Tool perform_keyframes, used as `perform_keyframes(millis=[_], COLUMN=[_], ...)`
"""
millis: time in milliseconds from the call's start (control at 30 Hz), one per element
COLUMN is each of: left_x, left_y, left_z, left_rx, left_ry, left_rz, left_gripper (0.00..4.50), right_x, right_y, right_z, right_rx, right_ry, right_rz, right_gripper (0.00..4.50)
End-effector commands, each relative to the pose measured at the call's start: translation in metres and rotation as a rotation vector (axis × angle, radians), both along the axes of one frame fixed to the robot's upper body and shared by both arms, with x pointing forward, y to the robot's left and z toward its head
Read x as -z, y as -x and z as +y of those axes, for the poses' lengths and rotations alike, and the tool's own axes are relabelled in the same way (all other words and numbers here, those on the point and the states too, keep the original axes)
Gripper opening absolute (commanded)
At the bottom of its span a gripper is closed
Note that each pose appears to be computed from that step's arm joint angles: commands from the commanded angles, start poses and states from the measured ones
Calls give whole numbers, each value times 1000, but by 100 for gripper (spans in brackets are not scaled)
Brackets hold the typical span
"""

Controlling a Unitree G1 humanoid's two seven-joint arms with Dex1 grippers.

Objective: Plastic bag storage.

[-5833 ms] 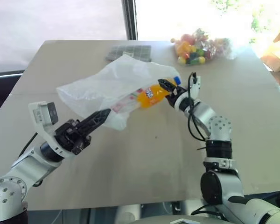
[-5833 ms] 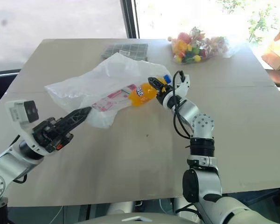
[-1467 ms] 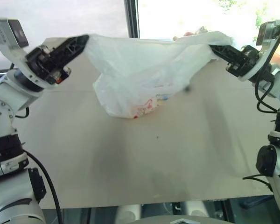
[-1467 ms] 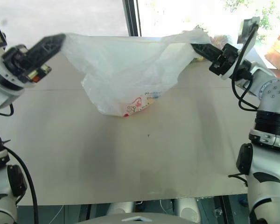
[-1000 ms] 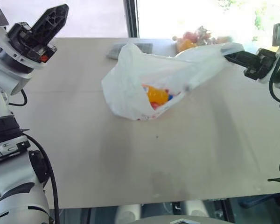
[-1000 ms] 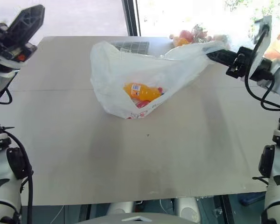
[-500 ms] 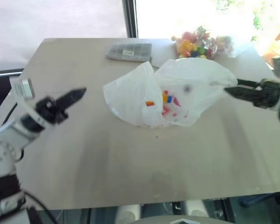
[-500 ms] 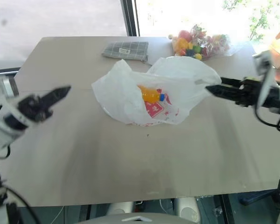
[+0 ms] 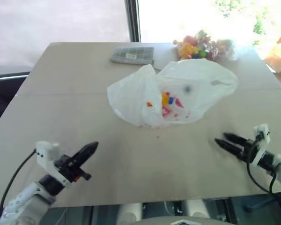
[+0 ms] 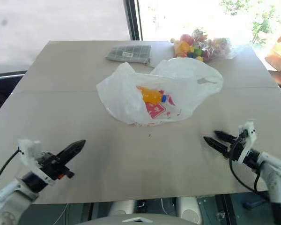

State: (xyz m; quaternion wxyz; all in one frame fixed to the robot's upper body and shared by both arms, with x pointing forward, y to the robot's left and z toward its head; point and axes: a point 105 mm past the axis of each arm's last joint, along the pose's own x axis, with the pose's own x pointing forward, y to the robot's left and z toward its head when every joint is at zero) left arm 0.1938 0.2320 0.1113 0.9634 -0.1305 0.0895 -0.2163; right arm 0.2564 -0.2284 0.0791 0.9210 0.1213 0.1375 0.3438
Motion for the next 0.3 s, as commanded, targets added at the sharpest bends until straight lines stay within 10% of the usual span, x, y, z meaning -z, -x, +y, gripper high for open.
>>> perform_keyframes(millis=[33,300], left_x=[1,16], left_y=[-2,4], left_z=[-5,-12], left_rx=[-44,-55], left_ry=[-130,-320], left_rz=[-74,-175], left_gripper=[0,0], right_x=[1,11], right_y=[5,10], right_z=[3,-1], right_rx=[-29,-14], right_ry=[210,288], right_rz=[-216,-311], right_gripper=[420,420])
